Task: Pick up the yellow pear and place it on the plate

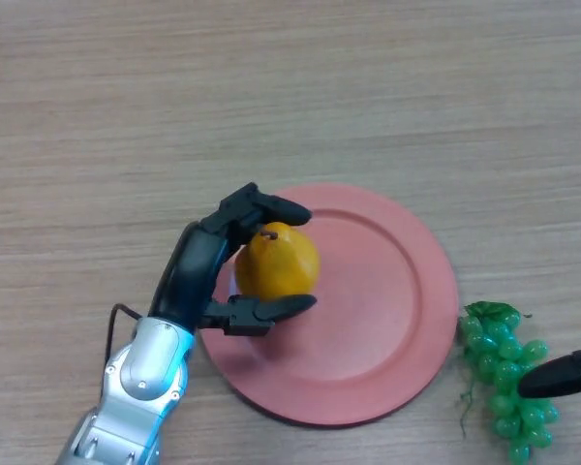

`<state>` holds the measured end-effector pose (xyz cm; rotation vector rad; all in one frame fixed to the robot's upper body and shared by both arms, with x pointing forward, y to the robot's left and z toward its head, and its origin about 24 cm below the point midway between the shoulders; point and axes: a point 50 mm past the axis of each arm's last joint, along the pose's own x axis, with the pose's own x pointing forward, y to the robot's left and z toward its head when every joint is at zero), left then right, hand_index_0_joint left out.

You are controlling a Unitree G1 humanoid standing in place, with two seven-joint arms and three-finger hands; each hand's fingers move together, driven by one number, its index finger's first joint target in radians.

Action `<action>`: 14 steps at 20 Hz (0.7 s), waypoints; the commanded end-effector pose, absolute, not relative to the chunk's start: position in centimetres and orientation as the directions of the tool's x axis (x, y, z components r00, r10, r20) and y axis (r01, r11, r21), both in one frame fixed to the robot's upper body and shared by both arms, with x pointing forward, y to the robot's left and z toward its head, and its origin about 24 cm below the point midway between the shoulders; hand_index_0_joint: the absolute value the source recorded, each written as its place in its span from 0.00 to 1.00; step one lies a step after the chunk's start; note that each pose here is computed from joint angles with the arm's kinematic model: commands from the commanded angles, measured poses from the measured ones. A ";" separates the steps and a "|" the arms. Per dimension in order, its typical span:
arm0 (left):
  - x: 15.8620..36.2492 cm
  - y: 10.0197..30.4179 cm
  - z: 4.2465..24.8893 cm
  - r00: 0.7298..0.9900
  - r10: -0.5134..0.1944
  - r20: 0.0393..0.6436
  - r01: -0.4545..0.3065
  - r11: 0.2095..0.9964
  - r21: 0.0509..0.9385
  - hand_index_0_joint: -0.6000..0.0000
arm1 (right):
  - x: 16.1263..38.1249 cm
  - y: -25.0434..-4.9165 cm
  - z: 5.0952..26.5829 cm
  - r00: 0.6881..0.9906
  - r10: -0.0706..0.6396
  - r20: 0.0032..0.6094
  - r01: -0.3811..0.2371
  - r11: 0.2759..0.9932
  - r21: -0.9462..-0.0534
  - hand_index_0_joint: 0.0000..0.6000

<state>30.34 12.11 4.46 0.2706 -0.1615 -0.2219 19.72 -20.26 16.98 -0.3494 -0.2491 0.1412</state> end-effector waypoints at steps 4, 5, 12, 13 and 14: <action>31.2 11.2 8.3 0.901 -0.251 0.355 0.178 0.958 0.225 0.42 | 18.5 -20.4 20.0 0.879 0.205 0.430 -0.002 0.904 -0.428 0.00; 31.2 11.1 8.2 0.901 -0.257 0.350 0.182 0.956 0.232 0.58 | 18.5 -20.4 20.0 0.880 0.205 0.430 -0.002 0.904 -0.427 0.00; 30.3 11.4 9.0 0.913 -0.261 0.313 0.153 0.932 0.329 1.00 | 18.6 -20.1 20.0 0.879 0.216 0.425 -0.015 0.904 -0.427 0.00; 30.1 11.7 9.5 0.912 -0.249 0.325 0.135 0.932 0.336 1.00 | 18.6 -20.0 20.0 0.881 0.218 0.420 -0.022 0.906 -0.423 0.00; 29.7 12.2 10.3 0.913 -0.230 0.338 0.112 0.936 0.335 1.00 | 18.5 -20.0 20.2 0.879 0.218 0.425 -0.027 0.911 -0.411 0.00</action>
